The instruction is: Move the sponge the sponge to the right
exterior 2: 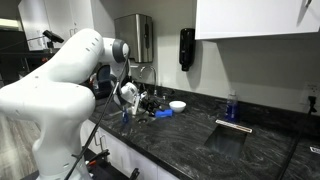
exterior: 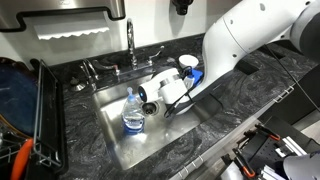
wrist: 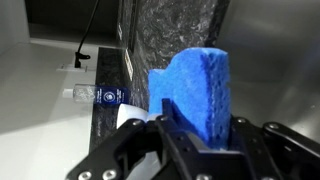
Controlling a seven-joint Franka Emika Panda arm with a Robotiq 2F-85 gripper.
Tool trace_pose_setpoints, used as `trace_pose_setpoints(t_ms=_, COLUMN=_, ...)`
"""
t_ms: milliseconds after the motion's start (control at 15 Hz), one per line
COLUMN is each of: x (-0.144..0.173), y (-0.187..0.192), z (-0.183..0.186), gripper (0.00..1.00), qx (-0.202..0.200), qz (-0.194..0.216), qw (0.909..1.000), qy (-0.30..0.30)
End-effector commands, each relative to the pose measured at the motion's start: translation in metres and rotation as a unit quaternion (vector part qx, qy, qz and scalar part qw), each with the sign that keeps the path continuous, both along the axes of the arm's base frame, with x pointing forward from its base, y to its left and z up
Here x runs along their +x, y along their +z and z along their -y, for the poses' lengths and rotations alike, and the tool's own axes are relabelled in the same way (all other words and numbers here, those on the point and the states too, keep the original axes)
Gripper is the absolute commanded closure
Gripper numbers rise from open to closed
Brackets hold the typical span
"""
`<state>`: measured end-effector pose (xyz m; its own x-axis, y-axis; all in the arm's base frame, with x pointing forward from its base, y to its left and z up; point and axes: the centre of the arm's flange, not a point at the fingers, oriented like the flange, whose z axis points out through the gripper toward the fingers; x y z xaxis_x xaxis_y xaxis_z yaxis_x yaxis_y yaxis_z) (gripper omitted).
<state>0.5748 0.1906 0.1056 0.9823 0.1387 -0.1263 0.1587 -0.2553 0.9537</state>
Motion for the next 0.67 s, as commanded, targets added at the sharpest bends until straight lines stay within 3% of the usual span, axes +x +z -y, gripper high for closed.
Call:
trace_pose_setpoints(t_ms=0, x=0.005, y=-0.005, z=0.000, gripper=0.84, qx=-0.018, qz=-0.002, qw=0.9998, qy=-0.010)
trace_pose_setpoints(t_ms=200, x=0.002, y=0.005, z=-0.002, gripper=1.00, qx=-0.032, qz=0.005, qw=0.9993, qy=-0.017)
trace_pose_setpoints(t_ms=600, x=0.005, y=0.051, z=0.006, gripper=0.98, qx=-0.071, qz=0.044, qw=0.9955, qy=-0.044)
